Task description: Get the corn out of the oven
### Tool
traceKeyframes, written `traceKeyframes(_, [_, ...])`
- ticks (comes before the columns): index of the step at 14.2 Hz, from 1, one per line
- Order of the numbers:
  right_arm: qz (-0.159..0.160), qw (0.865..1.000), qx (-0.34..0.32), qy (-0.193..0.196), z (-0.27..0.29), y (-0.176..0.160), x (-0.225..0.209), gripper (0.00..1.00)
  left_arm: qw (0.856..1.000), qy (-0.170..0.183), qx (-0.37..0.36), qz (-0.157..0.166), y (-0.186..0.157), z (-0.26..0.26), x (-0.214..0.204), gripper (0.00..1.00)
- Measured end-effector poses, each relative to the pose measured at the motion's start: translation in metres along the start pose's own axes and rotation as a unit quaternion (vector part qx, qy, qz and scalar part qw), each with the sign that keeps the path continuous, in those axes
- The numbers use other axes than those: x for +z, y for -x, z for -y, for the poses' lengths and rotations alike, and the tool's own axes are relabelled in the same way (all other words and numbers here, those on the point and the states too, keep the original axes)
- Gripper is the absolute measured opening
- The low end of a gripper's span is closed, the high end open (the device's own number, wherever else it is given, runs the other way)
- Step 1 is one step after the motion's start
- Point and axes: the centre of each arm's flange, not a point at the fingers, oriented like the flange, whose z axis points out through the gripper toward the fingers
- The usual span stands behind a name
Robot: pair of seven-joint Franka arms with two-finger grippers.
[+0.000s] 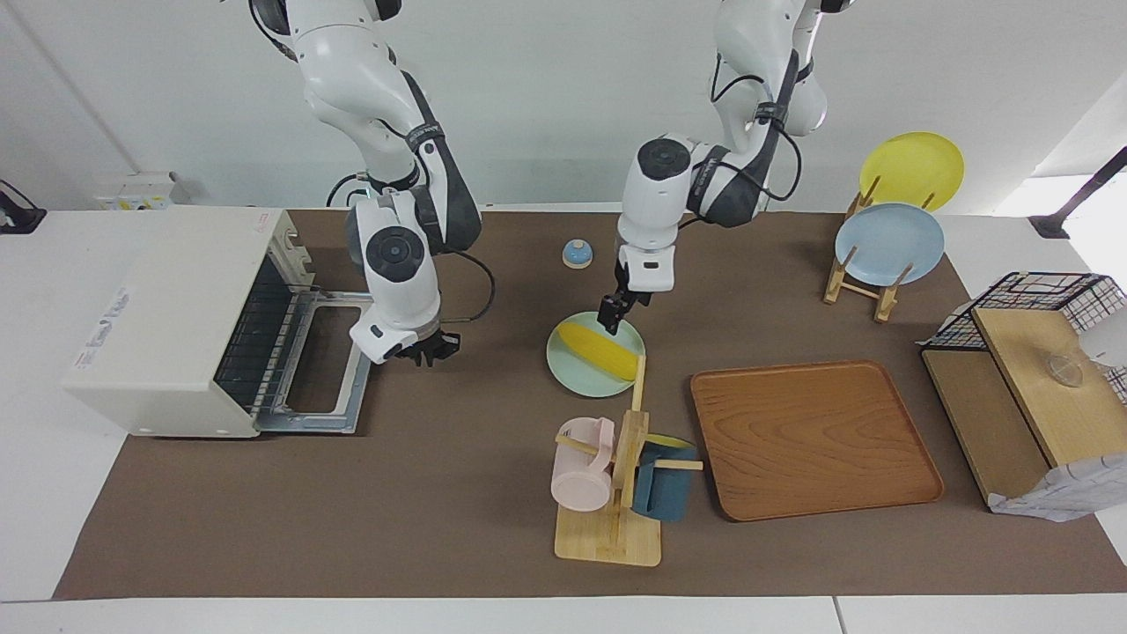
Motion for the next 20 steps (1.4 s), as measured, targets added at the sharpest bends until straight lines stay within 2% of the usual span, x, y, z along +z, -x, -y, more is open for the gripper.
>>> traceKeyframes(2, [0.002,1.0,-0.011,0.027,-0.008,-0.001,0.011,0.01,1.0,-0.002,0.007,-0.007,0.003,-0.016,0.025,1.0])
traceKeyframes(4, [0.009,0.999,-0.01,0.035,-0.022,-0.001,0.021,0.01,0.999,-0.01,0.045,-0.023,0.002,-0.02,0.046,0.99])
traceKeyframes(6, [0.014,0.999,-0.017,0.045,-0.031,0.001,0.029,0.01,0.997,-0.016,0.071,-0.026,0.001,-0.021,0.055,0.98])
traceKeyframes(7, [0.014,0.998,-0.022,0.053,-0.032,0.001,0.031,0.01,0.996,-0.018,0.079,-0.026,0.001,-0.021,0.057,0.9])
traceKeyframes(8, [0.013,0.998,-0.026,0.061,-0.035,0.002,0.032,0.01,0.996,-0.019,0.085,-0.026,0.002,-0.021,0.058,0.78])
traceKeyframes(9, [0.013,0.997,-0.031,0.068,-0.037,0.002,0.034,0.01,0.995,-0.018,0.09,-0.026,0.004,-0.022,0.057,0.61])
traceKeyframes(10, [0.014,0.996,-0.043,0.078,-0.04,0.002,0.035,0.01,0.995,-0.015,0.094,-0.026,0.007,-0.025,0.054,0.57])
traceKeyframes(14, [0.033,0.99,-0.096,0.102,-0.042,0.001,0.022,0.01,0.991,-0.03,0.129,-0.028,0.002,-0.037,0.026,0.57])
traceKeyframes(16, [0.048,0.986,-0.117,0.104,-0.049,-0.002,0.001,0.01,0.986,-0.051,0.155,-0.025,-0.035,-0.029,-0.003,0.57])
traceKeyframes(17, [0.053,0.986,-0.124,0.1,-0.054,-0.002,-0.012,0.01,0.985,-0.057,0.164,-0.023,-0.064,-0.02,-0.018,0.57])
traceKeyframes(20, [0.051,0.986,-0.134,0.086,-0.091,0.007,-0.063,0.01,0.973,-0.05,0.225,-0.023,-0.187,0.019,-0.037,0.57])
